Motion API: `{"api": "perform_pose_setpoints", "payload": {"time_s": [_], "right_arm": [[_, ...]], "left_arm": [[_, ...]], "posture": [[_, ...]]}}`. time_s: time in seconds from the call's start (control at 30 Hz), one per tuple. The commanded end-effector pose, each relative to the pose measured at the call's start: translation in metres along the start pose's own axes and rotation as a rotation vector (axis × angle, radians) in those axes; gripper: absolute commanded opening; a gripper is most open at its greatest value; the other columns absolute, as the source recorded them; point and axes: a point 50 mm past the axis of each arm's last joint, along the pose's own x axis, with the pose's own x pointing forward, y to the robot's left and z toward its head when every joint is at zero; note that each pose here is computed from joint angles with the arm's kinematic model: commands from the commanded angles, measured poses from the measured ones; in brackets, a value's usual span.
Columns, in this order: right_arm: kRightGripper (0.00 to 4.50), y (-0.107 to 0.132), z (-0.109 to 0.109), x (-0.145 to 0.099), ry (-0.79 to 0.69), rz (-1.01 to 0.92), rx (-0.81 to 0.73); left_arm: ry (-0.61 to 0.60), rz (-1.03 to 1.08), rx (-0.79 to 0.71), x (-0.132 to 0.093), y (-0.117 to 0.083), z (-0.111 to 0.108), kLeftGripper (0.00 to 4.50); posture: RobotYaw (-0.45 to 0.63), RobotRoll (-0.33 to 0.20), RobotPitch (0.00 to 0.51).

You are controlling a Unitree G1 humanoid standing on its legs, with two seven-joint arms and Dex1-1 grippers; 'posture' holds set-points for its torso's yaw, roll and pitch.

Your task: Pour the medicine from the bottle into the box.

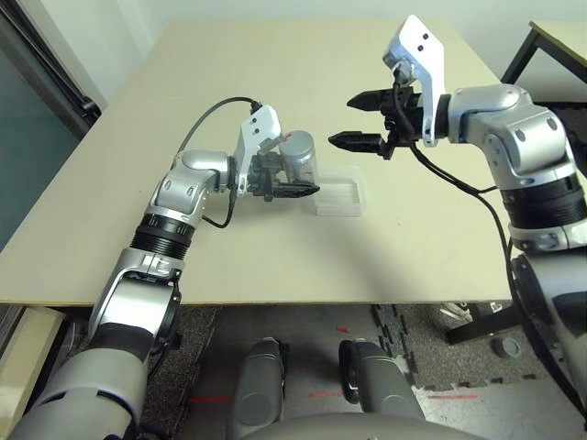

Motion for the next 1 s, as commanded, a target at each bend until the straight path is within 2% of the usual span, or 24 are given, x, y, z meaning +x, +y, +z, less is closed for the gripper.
{"api": "perform_pose_setpoints", "payload": {"time_s": [0.03, 0.53, 1.0], "right_arm": [[4.5, 0.01, 0.003, -0.001, -0.004, 0.054, -0.002], [4.5, 0.034, 0.018, 0.024, -0.05, 0.163, 0.001], [4.5, 0.034, 0.021, 0.049, -0.054, 0.149, -0.021]], "left_arm": [[0.005, 0.008, -0.004, -0.002, 0.001, -0.003, 2.72], [-0.008, -0.007, 0.006, 0.007, 0.001, -0.001, 2.72], [-0.026, -0.039, 0.013, 0.019, -0.005, 0.002, 2.72]], "posture": [[0.05, 0.0, 0.092], [0.05, 0.0, 0.093], [0.06, 0.0, 0.098]]}}
